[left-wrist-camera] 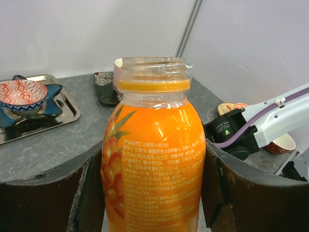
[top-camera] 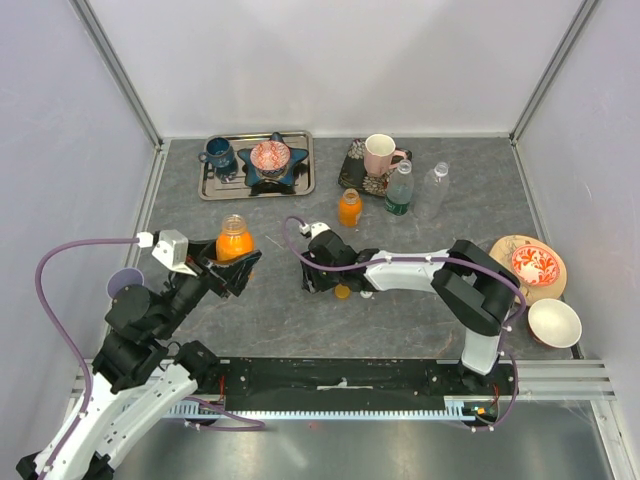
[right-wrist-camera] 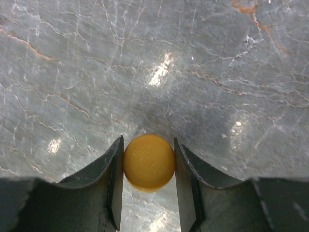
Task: Unscrew the bottle caps
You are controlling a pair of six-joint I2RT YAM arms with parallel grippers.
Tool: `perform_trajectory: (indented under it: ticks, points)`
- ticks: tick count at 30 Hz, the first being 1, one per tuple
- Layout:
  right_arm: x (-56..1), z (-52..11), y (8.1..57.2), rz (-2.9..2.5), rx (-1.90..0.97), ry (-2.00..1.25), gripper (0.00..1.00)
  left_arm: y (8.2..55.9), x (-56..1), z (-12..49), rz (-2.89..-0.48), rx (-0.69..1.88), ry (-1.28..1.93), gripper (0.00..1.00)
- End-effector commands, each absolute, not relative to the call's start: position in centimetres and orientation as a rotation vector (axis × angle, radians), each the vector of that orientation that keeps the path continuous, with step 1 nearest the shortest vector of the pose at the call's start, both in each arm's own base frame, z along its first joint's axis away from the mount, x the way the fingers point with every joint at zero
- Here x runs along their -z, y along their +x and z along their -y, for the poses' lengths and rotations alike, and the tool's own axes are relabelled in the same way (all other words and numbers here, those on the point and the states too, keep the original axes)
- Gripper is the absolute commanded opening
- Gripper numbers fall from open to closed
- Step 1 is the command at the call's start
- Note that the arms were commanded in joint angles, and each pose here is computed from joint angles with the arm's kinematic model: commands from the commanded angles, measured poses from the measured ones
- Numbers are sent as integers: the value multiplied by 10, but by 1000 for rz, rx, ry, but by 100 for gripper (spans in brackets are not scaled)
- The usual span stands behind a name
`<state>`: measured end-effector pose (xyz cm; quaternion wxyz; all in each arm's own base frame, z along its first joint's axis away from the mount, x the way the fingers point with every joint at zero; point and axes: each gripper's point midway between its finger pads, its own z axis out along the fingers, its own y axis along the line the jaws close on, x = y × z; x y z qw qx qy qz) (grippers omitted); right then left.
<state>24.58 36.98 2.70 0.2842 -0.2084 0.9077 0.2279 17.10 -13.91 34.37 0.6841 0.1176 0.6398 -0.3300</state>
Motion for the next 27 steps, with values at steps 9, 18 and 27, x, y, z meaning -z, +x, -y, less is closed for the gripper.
perform_trajectory:
  ticks: [9,18,27]
  points:
    - [-24,-378,243,-2438,-608,-529,67,175,-336,137,-1443,686,293,40]
    - [-99,-373,264,-2269,-615,-413,76,174,-335,139,-1447,695,303,41]
    - [-318,-314,283,-1941,-547,-209,82,175,-340,159,-1440,751,382,42]
